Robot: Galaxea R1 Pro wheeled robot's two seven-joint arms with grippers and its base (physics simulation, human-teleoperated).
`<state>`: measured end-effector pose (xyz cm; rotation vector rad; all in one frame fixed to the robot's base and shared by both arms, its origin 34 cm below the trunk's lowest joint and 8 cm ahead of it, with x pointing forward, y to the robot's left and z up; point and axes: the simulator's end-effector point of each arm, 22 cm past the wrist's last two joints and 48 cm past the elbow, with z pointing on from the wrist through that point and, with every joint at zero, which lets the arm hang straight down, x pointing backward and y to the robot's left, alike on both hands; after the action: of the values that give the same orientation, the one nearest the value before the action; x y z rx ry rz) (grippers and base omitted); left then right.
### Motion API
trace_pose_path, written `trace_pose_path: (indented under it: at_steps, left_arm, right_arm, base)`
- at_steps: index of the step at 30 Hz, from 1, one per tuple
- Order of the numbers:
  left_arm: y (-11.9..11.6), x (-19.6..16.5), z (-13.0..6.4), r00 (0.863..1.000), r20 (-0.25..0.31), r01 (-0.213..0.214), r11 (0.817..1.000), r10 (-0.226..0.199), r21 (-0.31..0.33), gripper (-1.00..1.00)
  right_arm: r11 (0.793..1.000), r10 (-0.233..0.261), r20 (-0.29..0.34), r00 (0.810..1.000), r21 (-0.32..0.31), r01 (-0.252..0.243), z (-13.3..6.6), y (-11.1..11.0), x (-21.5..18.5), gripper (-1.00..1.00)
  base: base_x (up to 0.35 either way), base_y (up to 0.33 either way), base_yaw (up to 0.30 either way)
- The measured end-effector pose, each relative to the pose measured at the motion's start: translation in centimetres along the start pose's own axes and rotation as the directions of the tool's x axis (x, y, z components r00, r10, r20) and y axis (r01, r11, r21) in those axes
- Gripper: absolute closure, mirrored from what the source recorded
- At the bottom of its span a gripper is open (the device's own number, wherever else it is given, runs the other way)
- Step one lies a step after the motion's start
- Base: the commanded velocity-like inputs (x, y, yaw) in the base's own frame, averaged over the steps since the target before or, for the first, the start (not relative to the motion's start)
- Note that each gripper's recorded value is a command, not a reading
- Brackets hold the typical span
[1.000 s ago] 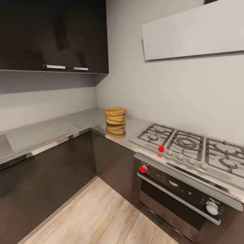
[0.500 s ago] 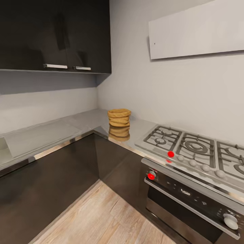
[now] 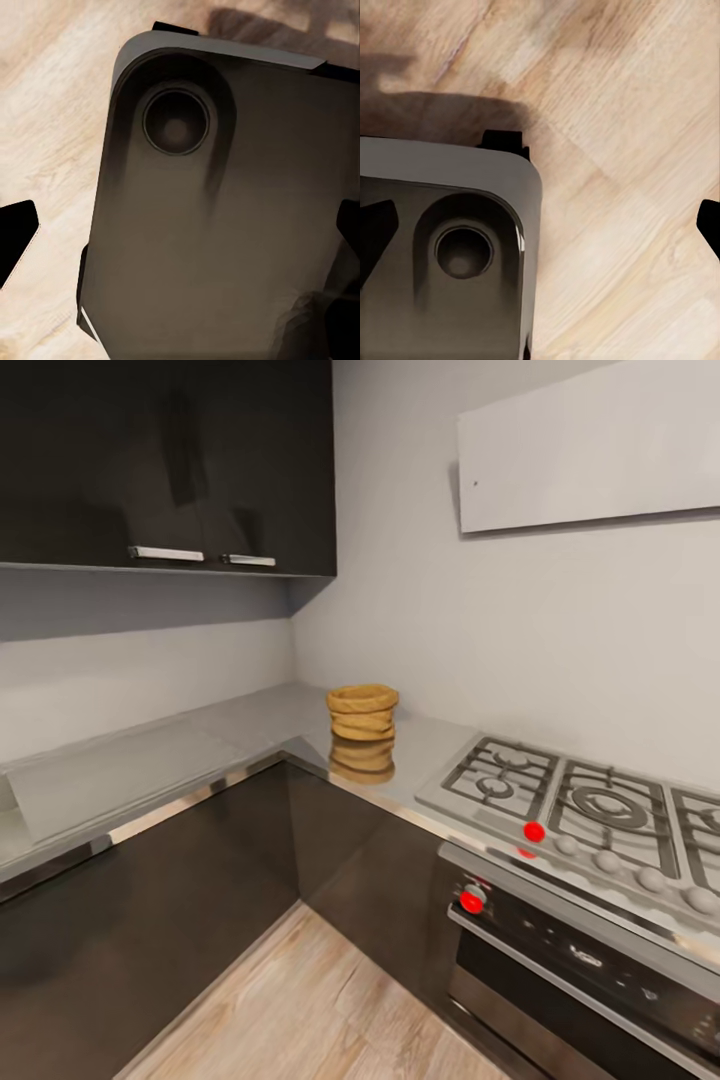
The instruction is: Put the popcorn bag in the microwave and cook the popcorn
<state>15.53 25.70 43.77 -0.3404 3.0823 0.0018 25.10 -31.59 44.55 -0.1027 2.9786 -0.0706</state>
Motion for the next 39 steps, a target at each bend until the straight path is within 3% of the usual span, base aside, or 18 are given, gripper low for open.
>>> trace_pose_path:
  at_steps: [8,28,39]
  left_arm:
    - [0.00,-0.02,0.00,1.000,0.001,0.000,1.000,0.000,0.000,-1.00]
    - [0.00,-0.03,0.00,1.000,0.001,0.000,1.000,0.000,0.000,-1.00]
    - [0.00,-0.02,0.00,1.000,0.001,0.001,1.000,-0.001,0.000,-1.00]
  right_arm:
    - [1.000,0.000,0.000,1.000,0.000,0.000,0.00,0.04,0.00,-1.00]
    - [1.000,0.000,-0.001,1.000,0.000,0.000,0.00,0.04,0.04,-1.00]
    - [1.000,-0.002,-0.001,1.000,0.004,0.002,-0.01,-0.23,0.04,-1.00]
  base:
    - [0.151,0.114,-0.034]
    - [0.151,0.114,-0.164]
    - [0.151,0.114,-0.013]
